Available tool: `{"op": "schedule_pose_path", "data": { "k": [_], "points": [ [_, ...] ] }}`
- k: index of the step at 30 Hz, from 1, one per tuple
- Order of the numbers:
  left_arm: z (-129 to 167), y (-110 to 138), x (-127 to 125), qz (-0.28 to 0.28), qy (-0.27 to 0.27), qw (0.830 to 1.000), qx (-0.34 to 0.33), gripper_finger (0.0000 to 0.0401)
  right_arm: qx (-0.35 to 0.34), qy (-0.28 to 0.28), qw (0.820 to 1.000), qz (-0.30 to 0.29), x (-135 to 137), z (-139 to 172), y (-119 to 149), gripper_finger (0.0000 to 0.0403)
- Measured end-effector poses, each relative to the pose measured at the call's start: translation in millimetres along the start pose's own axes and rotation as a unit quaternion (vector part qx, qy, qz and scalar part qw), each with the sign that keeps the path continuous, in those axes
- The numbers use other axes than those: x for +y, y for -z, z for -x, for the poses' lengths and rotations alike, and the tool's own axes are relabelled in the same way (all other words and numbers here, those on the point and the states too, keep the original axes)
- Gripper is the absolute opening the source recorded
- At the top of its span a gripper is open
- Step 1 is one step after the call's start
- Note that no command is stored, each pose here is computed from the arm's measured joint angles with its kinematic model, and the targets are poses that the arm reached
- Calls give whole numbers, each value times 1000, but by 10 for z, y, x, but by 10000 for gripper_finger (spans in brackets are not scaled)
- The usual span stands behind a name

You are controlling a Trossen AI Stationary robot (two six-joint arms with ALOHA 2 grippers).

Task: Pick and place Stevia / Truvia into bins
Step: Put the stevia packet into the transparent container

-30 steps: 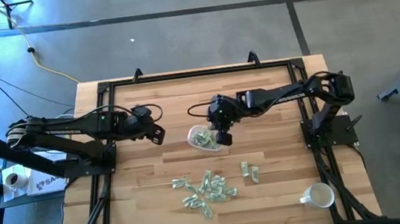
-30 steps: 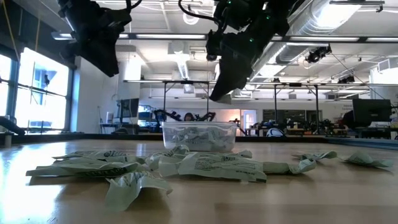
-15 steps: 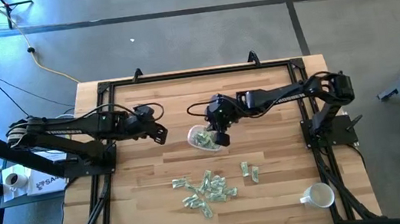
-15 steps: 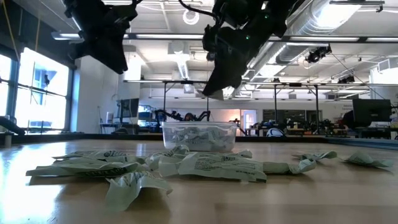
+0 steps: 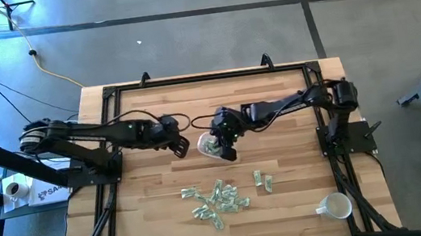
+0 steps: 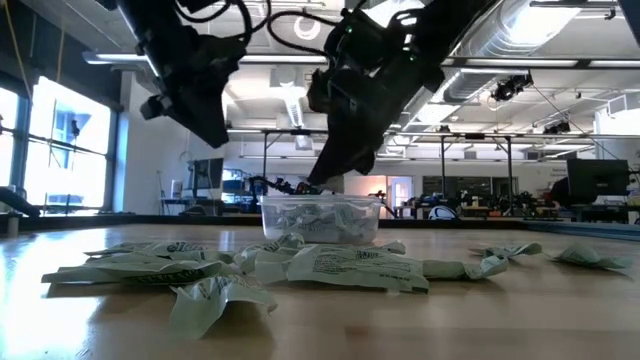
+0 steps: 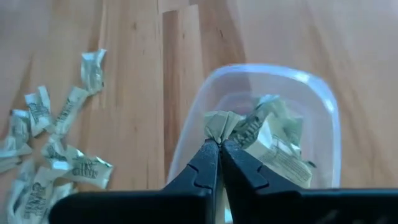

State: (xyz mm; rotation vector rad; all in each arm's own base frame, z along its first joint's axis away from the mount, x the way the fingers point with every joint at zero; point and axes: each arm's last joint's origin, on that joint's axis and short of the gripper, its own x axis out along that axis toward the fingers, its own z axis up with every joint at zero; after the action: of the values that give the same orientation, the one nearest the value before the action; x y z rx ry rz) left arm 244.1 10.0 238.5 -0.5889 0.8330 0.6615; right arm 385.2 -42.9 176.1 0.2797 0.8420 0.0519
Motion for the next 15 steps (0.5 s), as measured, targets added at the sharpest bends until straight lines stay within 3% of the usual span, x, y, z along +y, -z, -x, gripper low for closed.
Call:
{"op": "schedule_pose_path", "data": {
  "k": [9,15],
  "points": [
    [-52,-8,39,-7,1,1000,30,111,-9,40,999,-1,-94,-180,43,77],
    [-173,158,138,-10,-4,998,69,111,-4,76,997,12,-122,-183,60,137]
  ]
}}
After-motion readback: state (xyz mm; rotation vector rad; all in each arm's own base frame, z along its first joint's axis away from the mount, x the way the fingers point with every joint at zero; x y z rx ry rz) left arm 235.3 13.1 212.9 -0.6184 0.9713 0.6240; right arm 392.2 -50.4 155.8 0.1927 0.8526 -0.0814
